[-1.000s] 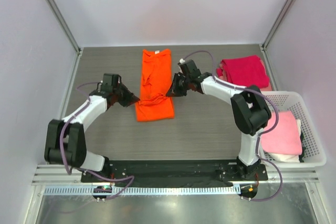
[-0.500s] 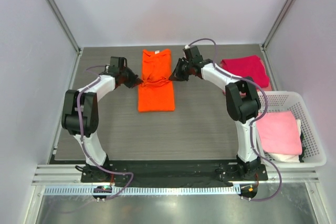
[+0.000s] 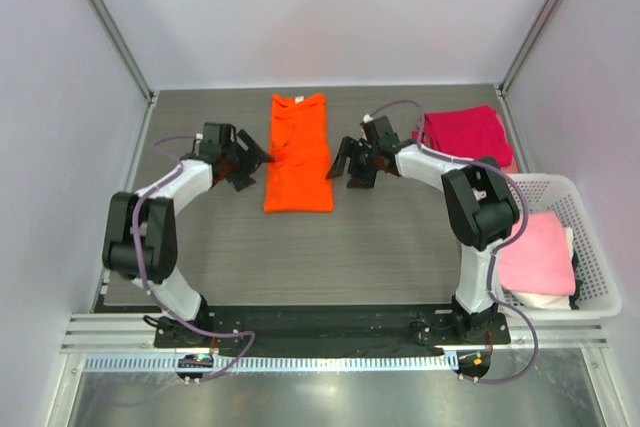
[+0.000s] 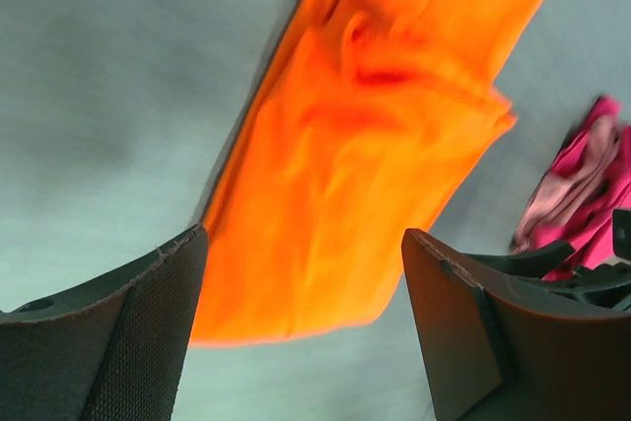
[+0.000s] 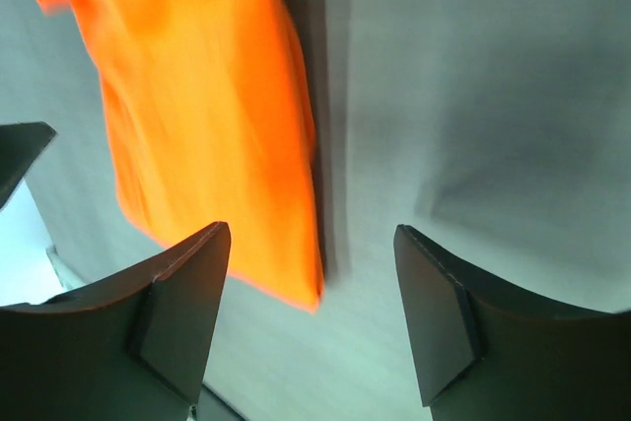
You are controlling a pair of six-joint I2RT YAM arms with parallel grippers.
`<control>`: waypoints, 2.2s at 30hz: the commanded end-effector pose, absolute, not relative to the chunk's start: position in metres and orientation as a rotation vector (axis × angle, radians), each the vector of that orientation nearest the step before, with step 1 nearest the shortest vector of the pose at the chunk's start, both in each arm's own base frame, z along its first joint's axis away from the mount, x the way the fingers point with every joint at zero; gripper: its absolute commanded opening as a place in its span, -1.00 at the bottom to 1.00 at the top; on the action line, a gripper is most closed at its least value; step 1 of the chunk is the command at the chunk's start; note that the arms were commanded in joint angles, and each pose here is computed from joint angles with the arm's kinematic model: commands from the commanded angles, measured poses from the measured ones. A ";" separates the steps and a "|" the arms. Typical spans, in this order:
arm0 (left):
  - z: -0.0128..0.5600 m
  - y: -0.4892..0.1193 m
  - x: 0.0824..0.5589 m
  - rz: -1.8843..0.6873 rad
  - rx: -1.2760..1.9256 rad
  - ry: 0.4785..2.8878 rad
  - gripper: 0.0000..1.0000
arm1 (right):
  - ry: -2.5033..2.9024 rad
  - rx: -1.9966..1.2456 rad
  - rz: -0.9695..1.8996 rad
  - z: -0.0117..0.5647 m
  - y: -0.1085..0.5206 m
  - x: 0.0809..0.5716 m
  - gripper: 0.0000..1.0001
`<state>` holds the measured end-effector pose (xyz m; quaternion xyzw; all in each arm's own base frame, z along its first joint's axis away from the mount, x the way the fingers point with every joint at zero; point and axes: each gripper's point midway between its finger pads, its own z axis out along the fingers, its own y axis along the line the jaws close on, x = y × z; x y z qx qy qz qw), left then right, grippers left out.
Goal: Fold and stack the t-shirts
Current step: Fold the tshirt
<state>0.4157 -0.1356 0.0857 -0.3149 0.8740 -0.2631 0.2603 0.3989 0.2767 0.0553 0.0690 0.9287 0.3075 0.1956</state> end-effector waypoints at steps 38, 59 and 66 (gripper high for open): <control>0.040 -0.160 0.281 -0.918 -0.802 2.514 -1.00 | 2.636 0.074 1.100 0.057 0.293 0.278 -0.98; 0.169 -0.172 0.267 -0.996 -0.674 2.368 -1.00 | 2.426 -0.109 0.944 0.175 0.272 0.299 -0.98; 0.182 -0.164 0.322 -0.915 -0.711 2.299 -1.00 | 2.419 -0.066 0.923 0.173 0.278 0.362 -0.98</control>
